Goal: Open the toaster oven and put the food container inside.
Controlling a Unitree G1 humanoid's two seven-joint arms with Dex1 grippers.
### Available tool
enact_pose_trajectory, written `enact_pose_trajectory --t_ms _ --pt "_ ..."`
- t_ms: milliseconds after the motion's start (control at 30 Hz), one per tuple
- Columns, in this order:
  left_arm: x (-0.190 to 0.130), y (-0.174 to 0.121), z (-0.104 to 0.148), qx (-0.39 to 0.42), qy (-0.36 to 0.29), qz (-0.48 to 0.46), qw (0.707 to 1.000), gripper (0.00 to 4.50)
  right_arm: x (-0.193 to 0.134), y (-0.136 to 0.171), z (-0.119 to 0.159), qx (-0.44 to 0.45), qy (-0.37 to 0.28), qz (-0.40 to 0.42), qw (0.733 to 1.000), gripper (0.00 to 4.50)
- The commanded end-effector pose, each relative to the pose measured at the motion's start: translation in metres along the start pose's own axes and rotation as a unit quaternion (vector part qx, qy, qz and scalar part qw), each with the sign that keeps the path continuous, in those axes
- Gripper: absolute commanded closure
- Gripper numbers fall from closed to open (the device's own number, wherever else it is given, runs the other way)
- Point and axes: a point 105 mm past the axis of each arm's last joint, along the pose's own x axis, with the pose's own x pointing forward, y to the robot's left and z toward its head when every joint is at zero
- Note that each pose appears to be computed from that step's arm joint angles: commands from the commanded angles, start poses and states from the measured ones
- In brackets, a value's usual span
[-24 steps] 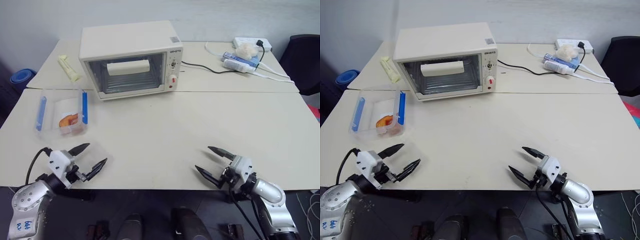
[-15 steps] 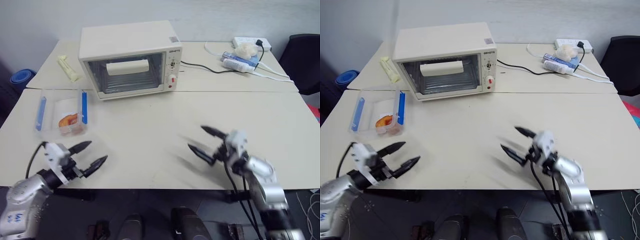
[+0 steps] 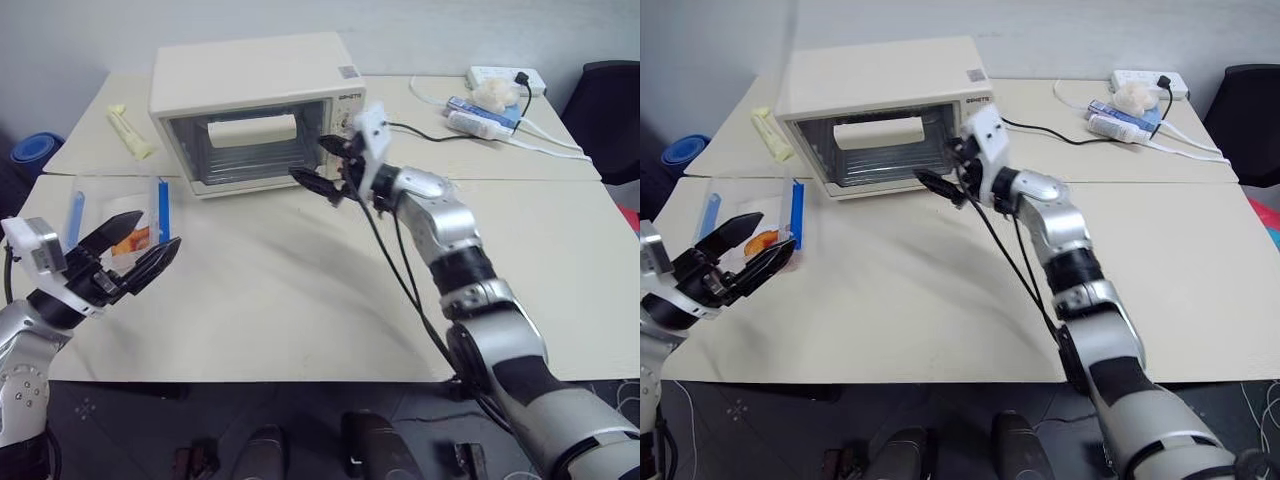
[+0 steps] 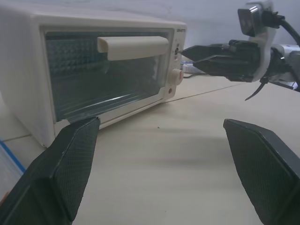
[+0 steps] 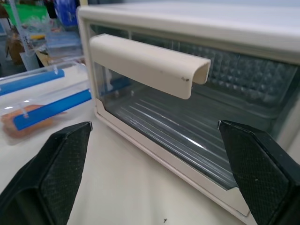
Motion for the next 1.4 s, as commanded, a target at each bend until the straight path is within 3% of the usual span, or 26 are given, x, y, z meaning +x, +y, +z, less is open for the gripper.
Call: enact_pose_trajectory --t_ms 33,200,467,733,833,967,1233,1400 --pt "-0.002 -0.006 0.009 0.008 -0.015 -0.004 1.0 0.0 0.013 -0.003 0.013 -0.017 -0.011 -0.008 1.0 0.02" --pt "0.002 -0.004 0.008 0.003 -0.026 0.015 1.0 0.0 0.023 0.003 0.023 -0.026 -0.027 0.004 0.999 0.02" --pt "0.001 0.002 0.002 -0.01 -0.023 0.039 0.999 0.0 0.021 0.031 0.032 -0.059 -0.077 0.097 0.991 0.02" --pt "-0.002 0.017 0.013 -0.02 -0.04 0.051 0.998 0.0 -0.003 0.051 -0.005 -0.084 -0.037 0.166 0.982 0.02" --pt "-0.006 0.034 0.025 -0.006 -0.049 0.054 0.997 0.62 -0.014 0.062 -0.023 -0.089 -0.015 0.188 0.978 0.0" --pt "0.004 0.054 0.036 0.012 -0.058 0.056 0.997 1.89 -0.017 0.069 -0.029 -0.091 -0.007 0.195 0.977 0.0" --pt "0.065 0.075 0.01 0.045 0.008 0.035 0.998 4.4 -0.014 0.072 -0.03 -0.098 -0.007 0.192 0.977 0.0" --pt "0.088 0.065 -0.011 0.064 0.057 -0.019 0.996 4.46 -0.017 0.068 -0.032 -0.106 -0.009 0.18 0.978 0.0"
